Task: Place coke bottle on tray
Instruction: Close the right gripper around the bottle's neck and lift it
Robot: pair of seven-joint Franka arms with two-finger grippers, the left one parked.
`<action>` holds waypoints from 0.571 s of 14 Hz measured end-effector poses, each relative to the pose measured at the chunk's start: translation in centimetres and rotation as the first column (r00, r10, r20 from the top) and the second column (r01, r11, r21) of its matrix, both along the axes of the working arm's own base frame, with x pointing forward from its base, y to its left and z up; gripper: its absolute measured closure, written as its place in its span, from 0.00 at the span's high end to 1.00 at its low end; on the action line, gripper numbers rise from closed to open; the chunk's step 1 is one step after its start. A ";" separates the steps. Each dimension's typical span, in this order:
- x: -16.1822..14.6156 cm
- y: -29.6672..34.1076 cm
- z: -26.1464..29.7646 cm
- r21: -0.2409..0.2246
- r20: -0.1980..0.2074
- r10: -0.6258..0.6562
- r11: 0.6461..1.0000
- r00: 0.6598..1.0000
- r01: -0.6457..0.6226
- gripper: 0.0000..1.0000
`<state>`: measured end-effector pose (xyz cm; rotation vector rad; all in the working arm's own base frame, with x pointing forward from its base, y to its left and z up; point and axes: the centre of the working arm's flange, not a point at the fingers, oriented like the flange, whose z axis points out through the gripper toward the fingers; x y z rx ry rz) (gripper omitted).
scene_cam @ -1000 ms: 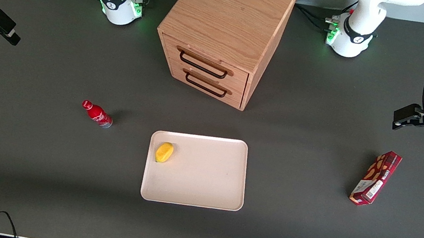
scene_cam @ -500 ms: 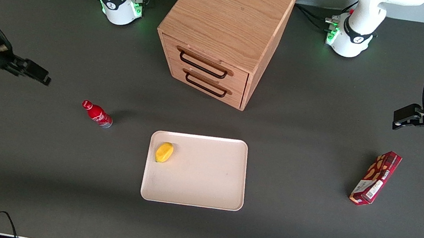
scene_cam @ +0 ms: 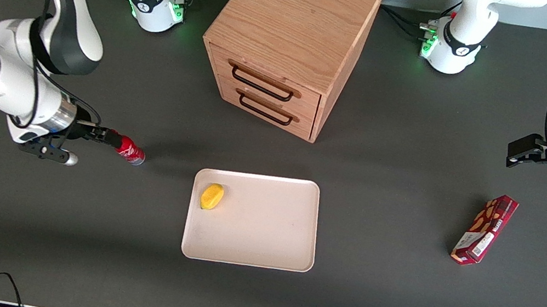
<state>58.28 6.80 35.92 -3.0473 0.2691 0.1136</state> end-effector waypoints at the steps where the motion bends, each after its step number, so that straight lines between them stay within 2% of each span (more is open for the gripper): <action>1: -0.5 0.0 -1.7 0.001 -0.007 -0.001 1.000 1.000 0.002 1.00; 6: -1.8 -0.1 -4.3 -0.002 -0.041 -0.005 1.000 0.999 0.005 1.00; 7: -1.8 -0.1 -4.4 -0.002 -0.043 -0.005 1.000 0.999 0.005 0.93; 8: -1.9 -0.1 -4.4 -0.002 -0.044 -0.005 1.000 0.999 0.005 0.81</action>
